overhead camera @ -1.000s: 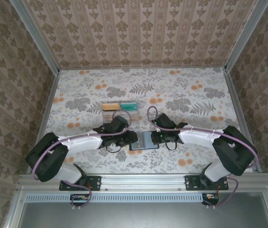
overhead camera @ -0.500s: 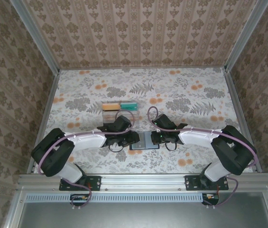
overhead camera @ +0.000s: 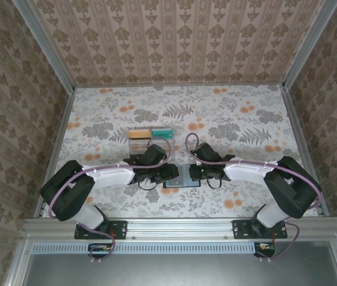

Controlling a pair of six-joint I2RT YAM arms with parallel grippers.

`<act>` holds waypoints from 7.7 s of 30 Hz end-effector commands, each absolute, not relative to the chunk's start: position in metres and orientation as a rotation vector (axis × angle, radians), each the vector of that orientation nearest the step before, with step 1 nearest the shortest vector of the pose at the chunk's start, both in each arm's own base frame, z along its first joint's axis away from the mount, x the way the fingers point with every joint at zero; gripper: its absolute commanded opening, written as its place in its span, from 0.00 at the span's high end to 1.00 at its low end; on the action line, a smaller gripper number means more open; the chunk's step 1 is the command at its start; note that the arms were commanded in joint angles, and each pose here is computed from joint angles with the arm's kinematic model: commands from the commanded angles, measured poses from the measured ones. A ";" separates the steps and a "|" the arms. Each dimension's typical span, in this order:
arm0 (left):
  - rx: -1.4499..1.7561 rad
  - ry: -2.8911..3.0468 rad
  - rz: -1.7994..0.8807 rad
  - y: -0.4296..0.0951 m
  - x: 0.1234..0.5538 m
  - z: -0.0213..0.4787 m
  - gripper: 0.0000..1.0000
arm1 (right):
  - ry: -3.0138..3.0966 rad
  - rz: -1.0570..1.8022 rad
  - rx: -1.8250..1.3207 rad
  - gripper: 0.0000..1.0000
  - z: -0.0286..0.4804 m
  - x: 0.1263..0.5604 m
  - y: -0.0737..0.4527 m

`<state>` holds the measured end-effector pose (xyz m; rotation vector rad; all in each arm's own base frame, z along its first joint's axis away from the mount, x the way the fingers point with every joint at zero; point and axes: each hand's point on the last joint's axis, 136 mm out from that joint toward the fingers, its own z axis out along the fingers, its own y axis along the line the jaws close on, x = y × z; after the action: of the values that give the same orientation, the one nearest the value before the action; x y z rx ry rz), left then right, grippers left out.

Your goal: Take the credit cards out of the card holder

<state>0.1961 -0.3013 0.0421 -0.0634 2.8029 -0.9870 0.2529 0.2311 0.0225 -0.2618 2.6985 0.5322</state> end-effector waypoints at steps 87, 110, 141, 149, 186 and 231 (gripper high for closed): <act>0.155 2.726 -1.068 -0.347 0.204 0.078 0.46 | 2.771 0.455 -0.189 0.69 0.014 0.234 0.203; 0.146 2.729 -1.052 -0.344 0.206 0.076 0.49 | 2.604 0.605 -0.063 0.67 0.067 0.247 0.196; 0.022 2.854 -0.848 -0.292 0.192 0.024 1.00 | 2.691 1.051 0.035 0.78 0.046 0.262 0.268; -0.002 2.885 -0.799 -0.285 0.187 0.016 1.00 | 2.734 1.046 0.056 0.79 0.032 0.258 0.267; -0.043 2.946 -0.668 -0.270 0.186 0.007 1.00 | 2.759 1.089 0.068 0.68 0.022 0.261 0.254; -0.038 2.832 -0.764 -0.270 0.205 0.050 0.90 | 2.669 1.100 0.105 1.00 0.062 0.265 0.200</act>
<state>0.1983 -0.2725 0.0311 -0.0431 2.8733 -0.7553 0.2676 0.2041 0.0545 0.1186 2.6625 1.1159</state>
